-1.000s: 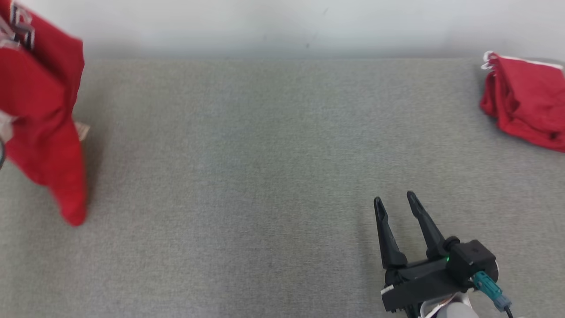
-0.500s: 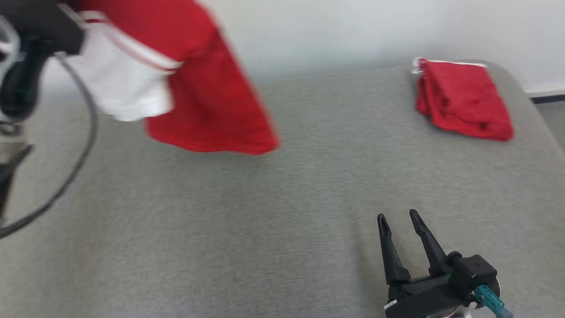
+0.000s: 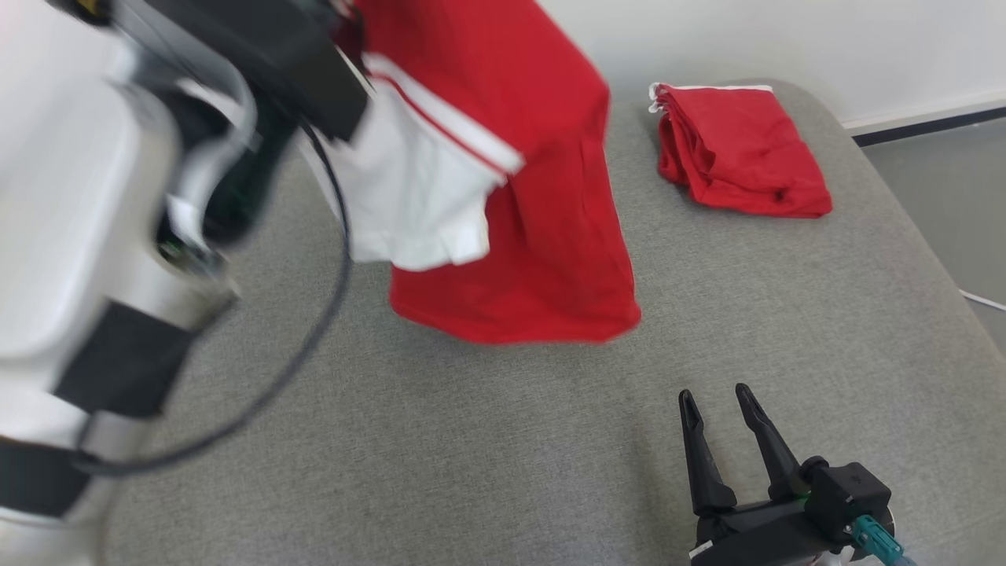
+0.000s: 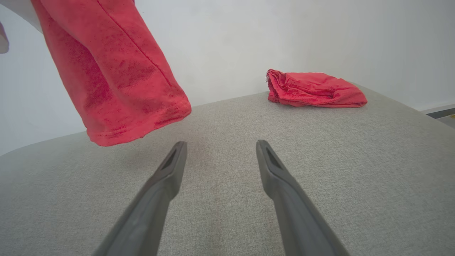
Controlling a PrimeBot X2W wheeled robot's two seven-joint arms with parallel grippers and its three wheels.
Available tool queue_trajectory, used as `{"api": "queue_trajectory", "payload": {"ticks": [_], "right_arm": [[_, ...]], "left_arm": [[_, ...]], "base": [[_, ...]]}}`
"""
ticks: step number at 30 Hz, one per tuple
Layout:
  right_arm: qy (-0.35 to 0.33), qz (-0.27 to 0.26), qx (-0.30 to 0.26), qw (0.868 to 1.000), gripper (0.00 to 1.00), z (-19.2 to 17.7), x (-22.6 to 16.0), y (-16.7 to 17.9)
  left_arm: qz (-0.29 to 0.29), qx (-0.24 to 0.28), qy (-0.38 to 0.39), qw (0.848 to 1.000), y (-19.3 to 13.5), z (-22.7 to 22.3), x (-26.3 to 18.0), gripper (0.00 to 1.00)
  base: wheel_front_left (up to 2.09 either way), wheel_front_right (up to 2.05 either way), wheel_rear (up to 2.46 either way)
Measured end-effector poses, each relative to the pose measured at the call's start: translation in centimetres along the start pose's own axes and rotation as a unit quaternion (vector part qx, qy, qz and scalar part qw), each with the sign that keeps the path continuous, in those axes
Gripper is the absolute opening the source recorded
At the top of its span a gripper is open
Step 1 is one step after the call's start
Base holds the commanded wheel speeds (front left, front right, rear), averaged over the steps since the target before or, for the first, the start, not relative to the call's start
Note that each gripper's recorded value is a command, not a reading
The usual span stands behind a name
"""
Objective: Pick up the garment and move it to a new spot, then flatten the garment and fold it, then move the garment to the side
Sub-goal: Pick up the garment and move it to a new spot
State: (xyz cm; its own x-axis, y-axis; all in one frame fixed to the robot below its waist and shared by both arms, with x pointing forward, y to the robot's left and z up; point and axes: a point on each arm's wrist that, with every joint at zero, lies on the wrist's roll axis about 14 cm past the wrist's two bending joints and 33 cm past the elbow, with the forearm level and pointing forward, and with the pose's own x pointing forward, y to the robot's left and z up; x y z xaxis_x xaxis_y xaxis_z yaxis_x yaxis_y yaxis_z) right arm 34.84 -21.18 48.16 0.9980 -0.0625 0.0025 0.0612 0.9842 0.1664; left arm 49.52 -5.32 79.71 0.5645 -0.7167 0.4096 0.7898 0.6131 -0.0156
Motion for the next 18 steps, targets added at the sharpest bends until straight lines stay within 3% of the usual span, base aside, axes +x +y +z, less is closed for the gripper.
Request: {"api": "queue_trajectory", "payload": {"ticks": [5,9,18], "right_arm": [[0.007,0.009,0.002,1.000,1.00,-0.5,0.3,0.5],[0.007,0.016,0.004,1.000,1.00,-0.5,1.0,1.0],[0.013,0.020,0.007,1.000,1.00,-0.9,1.4,1.3]], "left_arm": [[0.005,-0.034,0.035,0.999,-0.6,-4.5,-1.9,0.00],[0.047,-0.072,0.080,0.993,0.8,-9.7,-4.7,0.00],[0.138,-0.119,0.182,0.966,3.7,-20.1,-12.5,0.00]], "base": [[0.00,0.00,0.00],[0.00,0.00,0.00],[0.00,0.00,0.00]]}}
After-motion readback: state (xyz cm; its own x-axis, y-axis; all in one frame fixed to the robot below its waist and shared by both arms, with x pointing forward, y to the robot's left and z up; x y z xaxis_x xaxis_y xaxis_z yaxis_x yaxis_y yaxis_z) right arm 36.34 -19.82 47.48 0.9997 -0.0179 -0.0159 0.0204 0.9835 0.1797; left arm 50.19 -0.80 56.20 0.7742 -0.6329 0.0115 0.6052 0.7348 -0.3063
